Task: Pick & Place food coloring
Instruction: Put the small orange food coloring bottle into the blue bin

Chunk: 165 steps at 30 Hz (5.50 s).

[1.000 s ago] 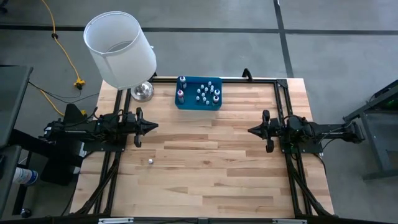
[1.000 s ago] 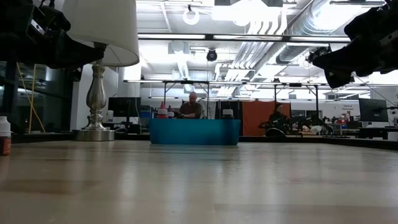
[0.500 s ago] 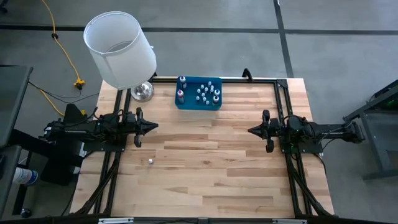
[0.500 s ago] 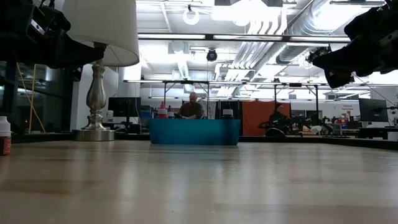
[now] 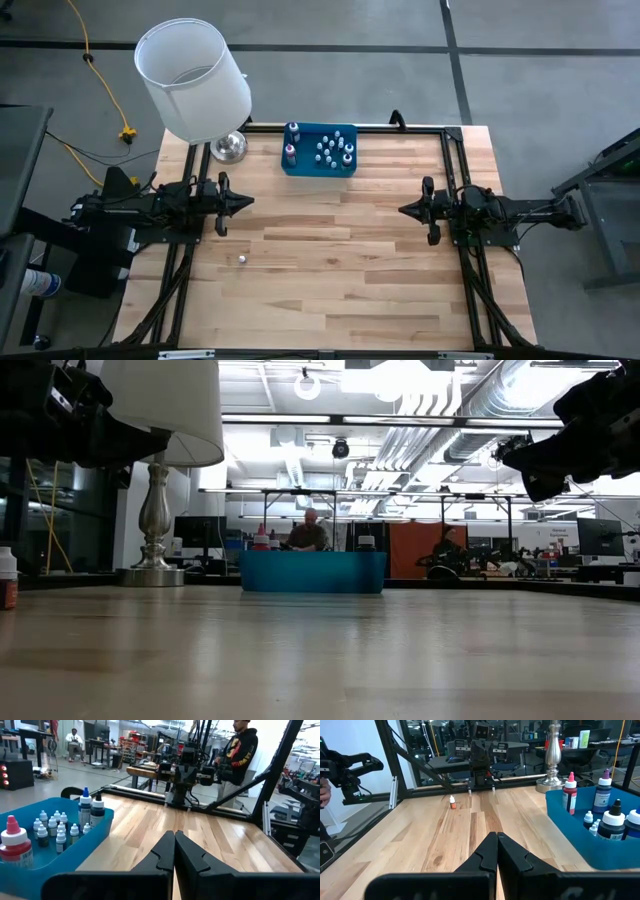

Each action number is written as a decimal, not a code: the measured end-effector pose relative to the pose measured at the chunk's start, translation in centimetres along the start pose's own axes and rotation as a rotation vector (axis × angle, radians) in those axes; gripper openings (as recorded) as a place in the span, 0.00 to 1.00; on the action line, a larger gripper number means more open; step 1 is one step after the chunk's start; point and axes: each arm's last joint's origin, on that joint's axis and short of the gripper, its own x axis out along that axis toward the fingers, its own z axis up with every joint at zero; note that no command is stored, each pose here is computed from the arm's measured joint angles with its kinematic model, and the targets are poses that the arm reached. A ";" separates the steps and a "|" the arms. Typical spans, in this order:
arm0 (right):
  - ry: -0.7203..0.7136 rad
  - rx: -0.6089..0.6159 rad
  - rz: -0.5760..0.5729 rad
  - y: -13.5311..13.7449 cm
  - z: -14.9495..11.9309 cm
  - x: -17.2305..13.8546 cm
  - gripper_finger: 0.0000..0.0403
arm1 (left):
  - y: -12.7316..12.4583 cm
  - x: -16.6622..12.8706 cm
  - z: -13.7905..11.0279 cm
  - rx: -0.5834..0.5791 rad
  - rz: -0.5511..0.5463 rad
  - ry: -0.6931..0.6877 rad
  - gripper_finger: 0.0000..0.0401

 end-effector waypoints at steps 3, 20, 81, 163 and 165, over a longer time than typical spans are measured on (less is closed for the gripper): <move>0.000 0.000 0.000 0.0 0.0 0.0 0.00 | 0.0 0.0 0.0 -0.005 -0.002 0.000 0.00; 0.000 0.000 0.000 0.0 0.0 0.0 0.00 | -0.3 0.0 -0.1 -0.140 -0.096 0.028 0.00; 0.000 -0.001 0.000 0.0 0.0 0.0 0.00 | -11.1 3.1 4.8 0.152 -0.196 1.302 0.42; 0.000 -0.001 0.000 0.0 0.0 0.0 0.00 | -12.3 6.1 -2.2 0.227 -0.016 1.340 0.18; 0.000 0.000 0.000 0.0 0.0 0.0 0.00 | -12.3 6.1 -2.1 0.224 -0.017 1.341 0.15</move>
